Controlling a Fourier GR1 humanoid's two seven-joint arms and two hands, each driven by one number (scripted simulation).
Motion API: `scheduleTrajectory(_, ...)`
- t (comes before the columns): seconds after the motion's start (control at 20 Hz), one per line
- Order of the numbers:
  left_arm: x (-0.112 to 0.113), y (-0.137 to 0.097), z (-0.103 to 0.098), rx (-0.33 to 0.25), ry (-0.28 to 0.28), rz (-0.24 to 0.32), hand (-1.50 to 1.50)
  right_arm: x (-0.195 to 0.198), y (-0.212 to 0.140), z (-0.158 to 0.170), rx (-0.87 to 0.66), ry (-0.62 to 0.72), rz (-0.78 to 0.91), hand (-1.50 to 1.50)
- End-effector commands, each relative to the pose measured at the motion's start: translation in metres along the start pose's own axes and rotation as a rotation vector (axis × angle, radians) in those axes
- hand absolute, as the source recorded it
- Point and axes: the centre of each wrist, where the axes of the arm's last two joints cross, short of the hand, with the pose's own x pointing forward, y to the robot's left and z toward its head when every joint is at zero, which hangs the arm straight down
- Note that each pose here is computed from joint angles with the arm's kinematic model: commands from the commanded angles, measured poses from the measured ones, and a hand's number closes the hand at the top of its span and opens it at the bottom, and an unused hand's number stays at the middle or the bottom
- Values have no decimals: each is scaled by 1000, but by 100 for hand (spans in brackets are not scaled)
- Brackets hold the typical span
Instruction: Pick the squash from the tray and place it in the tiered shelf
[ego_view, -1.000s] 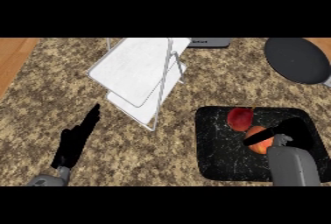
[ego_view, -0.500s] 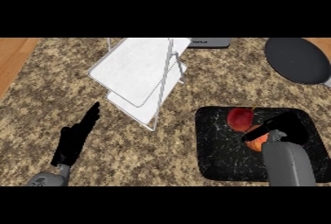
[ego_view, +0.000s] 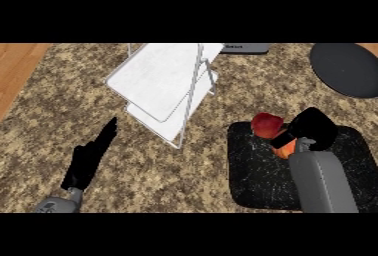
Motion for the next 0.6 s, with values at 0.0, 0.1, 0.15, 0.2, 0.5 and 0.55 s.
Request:
scheduleTrajectory(0.0,7,-8,-5,-51,-24,-7,0,43,2,40,59,-543,175,150)
scheduleTrajectory(0.1,7,-10,-4,-67,-23,-24,0,61,-3,63,88,-804,211,150)
scheduleTrajectory(0.15,9,-8,-5,-60,-22,-22,0,64,-7,70,105,-931,209,150)
scheduleTrajectory(0.2,2,-7,-3,-54,-4,-19,0,60,-19,67,111,-1031,224,150)
scheduleTrajectory(0.5,-1,2,6,6,13,8,0,34,-115,37,-49,-1422,147,150)
scheduleTrajectory(0.55,4,11,4,19,-14,-1,0,33,-137,23,-63,-1442,99,150)
